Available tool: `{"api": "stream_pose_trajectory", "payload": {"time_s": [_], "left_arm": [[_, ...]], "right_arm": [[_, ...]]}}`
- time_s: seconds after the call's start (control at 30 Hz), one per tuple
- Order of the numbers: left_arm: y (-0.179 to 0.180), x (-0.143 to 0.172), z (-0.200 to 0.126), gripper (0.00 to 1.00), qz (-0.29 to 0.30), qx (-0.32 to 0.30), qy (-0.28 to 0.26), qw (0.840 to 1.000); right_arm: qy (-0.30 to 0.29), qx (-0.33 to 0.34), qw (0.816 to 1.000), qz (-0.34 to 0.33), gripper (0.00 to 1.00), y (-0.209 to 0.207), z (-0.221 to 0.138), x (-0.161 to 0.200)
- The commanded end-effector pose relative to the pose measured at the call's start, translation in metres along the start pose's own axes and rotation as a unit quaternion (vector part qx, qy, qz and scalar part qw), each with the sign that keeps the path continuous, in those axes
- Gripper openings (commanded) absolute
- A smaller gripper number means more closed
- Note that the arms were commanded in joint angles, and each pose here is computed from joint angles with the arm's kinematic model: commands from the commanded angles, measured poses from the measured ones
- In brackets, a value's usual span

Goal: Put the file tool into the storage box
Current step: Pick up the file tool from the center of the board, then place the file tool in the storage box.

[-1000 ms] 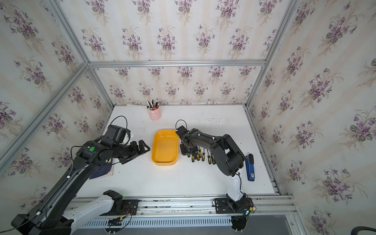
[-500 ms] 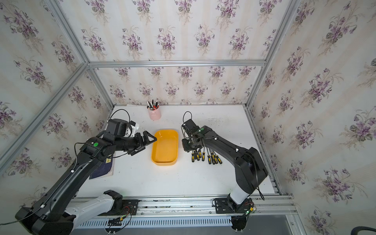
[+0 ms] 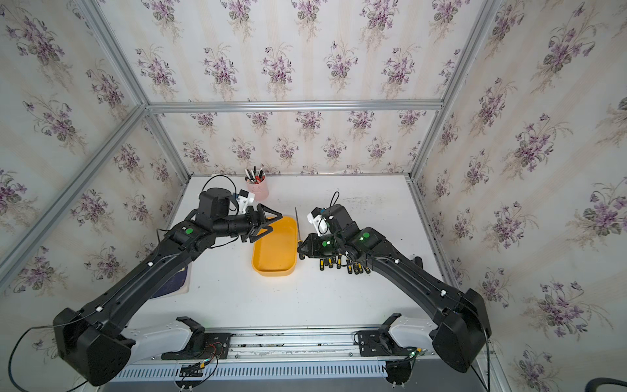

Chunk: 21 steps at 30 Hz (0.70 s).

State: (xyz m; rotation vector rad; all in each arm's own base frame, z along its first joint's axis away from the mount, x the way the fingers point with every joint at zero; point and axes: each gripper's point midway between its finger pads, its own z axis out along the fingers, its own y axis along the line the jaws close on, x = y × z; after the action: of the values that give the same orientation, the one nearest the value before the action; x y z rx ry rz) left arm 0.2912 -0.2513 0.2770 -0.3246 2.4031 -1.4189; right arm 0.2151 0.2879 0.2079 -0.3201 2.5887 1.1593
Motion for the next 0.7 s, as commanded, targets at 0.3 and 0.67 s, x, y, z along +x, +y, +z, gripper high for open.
{"api": "stream_pose_trajectory", "payload": {"time_s": [0.3,0.67], "left_arm": [[0.001,0.007,0.054,0.57,0.021,-0.024,0.053,0.998],[0.019,0.007,0.077,0.34,0.021,-0.06,0.071,0.995]], "right_arm": [[-0.011,-0.035,0.999,0.015,0.0,0.013,0.001,-0.001],[-0.012,-0.033,0.999,0.022,0.0,0.007,0.002,0.006]]}}
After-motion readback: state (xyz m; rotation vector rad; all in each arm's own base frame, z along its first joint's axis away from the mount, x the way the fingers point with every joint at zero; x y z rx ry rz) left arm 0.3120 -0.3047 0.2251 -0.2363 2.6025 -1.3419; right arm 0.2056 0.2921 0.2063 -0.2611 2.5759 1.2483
